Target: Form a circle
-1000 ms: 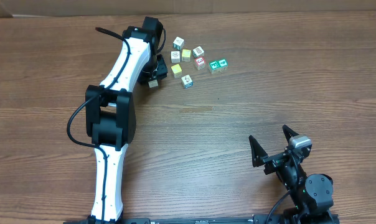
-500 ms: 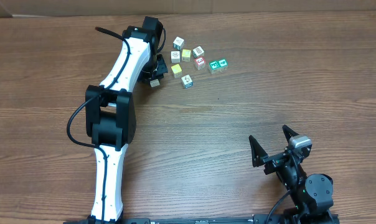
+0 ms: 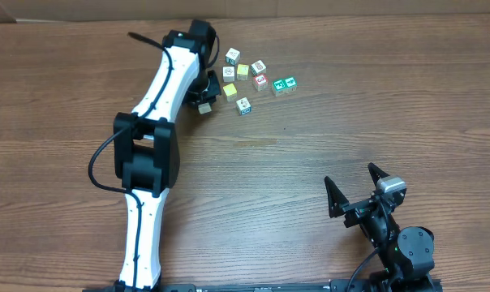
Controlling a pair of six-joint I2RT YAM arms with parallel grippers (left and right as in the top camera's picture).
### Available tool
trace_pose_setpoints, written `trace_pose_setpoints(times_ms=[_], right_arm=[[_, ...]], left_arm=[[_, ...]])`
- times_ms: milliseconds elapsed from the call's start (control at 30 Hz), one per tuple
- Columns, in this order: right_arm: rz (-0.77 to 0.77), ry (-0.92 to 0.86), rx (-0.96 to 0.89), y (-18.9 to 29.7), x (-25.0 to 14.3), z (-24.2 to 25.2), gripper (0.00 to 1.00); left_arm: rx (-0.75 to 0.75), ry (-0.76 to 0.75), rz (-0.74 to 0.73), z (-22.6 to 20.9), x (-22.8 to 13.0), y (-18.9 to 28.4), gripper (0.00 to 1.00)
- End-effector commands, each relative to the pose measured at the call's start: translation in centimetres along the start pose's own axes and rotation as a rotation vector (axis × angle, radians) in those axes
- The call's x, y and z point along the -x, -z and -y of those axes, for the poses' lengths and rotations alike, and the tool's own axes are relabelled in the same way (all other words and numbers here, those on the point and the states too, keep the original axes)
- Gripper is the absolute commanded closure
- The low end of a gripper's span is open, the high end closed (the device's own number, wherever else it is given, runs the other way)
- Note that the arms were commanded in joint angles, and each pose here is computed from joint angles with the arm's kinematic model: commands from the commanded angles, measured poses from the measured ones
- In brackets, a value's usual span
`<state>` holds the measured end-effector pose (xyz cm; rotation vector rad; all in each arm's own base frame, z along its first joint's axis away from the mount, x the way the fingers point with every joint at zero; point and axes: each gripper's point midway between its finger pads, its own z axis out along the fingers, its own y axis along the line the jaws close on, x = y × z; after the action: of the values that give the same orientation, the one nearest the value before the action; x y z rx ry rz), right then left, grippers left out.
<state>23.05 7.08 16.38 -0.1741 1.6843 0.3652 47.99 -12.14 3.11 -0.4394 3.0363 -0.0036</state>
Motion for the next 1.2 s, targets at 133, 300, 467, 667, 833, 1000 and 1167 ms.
trace_pose_setpoints(times_ms=[133,300,467,667,833,1000,1167], right_arm=[[0.015,-0.003,-0.004,0.1,0.3,0.1,0.00],[0.015,-0.003,-0.004,0.1,0.3,0.1,0.00],[0.015,-0.003,-0.004,0.1,0.3,0.1,0.00],[0.015,-0.003,-0.004,0.1,0.3,0.1,0.00],[0.015,-0.003,-0.004,0.1,0.3,0.1,0.00],[0.015,-0.003,-0.004,0.1,0.3,0.1,0.00],[0.015,-0.003,-0.004,0.1,0.3,0.1,0.00]], left_arm=[[-0.006,-0.180,0.126,4.1,-2.6,7.9,0.89],[0.026,-0.275,0.113,6.4,-6.2,9.1,0.92],[0.037,-0.325,0.107,8.6,-8.9,9.0,0.93],[0.092,-0.342,0.066,8.5,-11.2,8.1,0.95],[0.141,-0.324,0.011,7.3,-12.5,6.3,0.95],[0.170,-0.337,-0.021,6.5,-13.5,5.0,0.95],[0.146,-0.394,0.007,5.9,-13.9,5.5,0.95]])
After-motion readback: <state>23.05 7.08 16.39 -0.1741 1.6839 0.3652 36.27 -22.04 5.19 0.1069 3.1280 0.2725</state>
